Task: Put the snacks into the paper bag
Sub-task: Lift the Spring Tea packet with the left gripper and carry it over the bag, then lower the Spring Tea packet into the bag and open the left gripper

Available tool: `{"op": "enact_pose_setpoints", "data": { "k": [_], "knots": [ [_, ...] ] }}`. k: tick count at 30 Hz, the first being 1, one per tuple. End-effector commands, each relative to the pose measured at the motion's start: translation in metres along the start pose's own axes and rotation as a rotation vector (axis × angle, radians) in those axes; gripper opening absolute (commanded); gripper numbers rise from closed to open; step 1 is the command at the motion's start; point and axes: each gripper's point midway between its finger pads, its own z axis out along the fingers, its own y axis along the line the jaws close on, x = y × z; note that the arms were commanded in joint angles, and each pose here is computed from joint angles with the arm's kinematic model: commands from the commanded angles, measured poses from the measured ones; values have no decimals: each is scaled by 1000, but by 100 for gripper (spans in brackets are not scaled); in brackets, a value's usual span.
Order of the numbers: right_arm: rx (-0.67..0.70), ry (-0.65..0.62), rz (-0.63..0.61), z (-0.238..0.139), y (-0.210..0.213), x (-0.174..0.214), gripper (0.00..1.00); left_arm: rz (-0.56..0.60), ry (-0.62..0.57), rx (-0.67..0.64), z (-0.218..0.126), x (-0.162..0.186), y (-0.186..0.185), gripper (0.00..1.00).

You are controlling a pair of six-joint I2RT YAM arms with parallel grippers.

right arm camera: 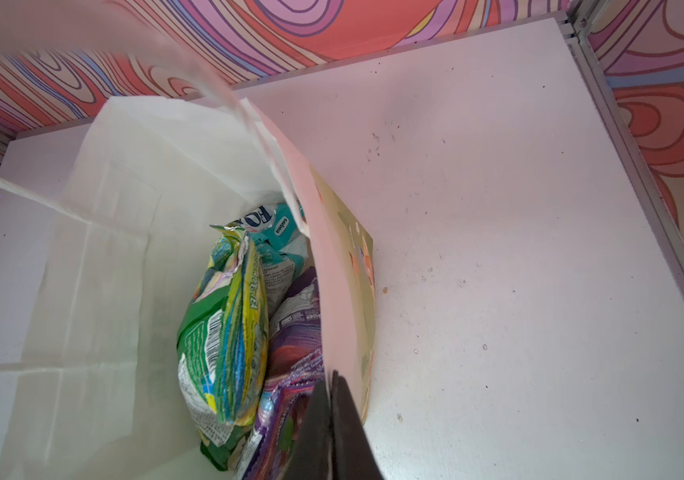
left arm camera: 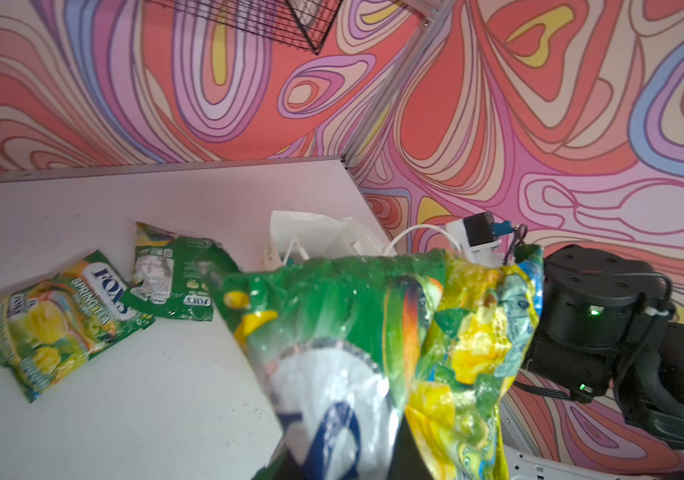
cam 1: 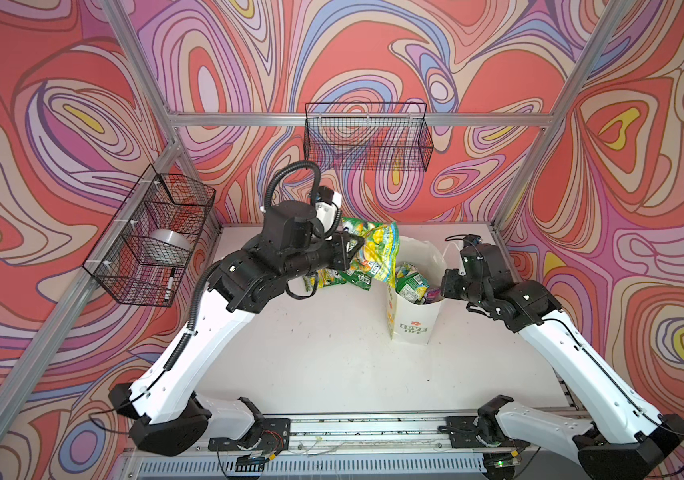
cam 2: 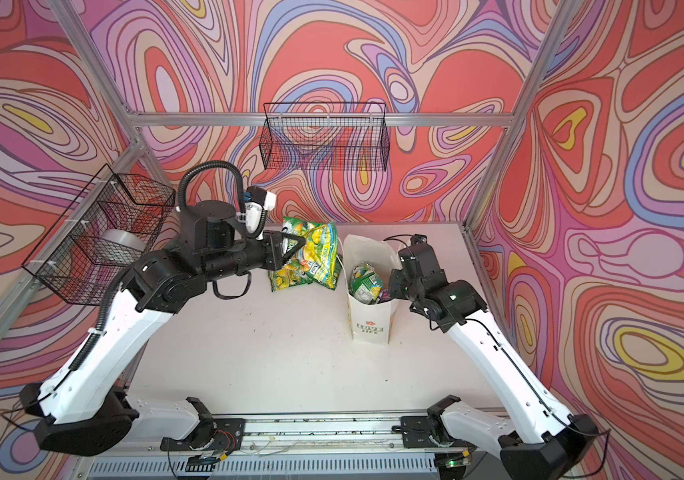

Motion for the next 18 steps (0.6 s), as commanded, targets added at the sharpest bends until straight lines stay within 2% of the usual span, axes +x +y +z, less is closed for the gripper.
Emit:
{"op": "enact_pose_setpoints", "data": {
  "k": [1, 8, 11, 18],
  "knots": [
    [-47, -29, 0, -9, 9, -11, 0, 93, -46, 72, 27, -16, -31, 14],
    [-57, -17, 0, -9, 12, -11, 0, 156, 16, 202, 96, 0, -65, 14],
    [-64, -17, 5, -10, 13, -12, 0, 235, 63, 190, 123, 15, -66, 14],
    [-67, -15, 5, -14, 14, -13, 0, 503, 90, 35, 164, 31, -28, 14]
  ]
}}
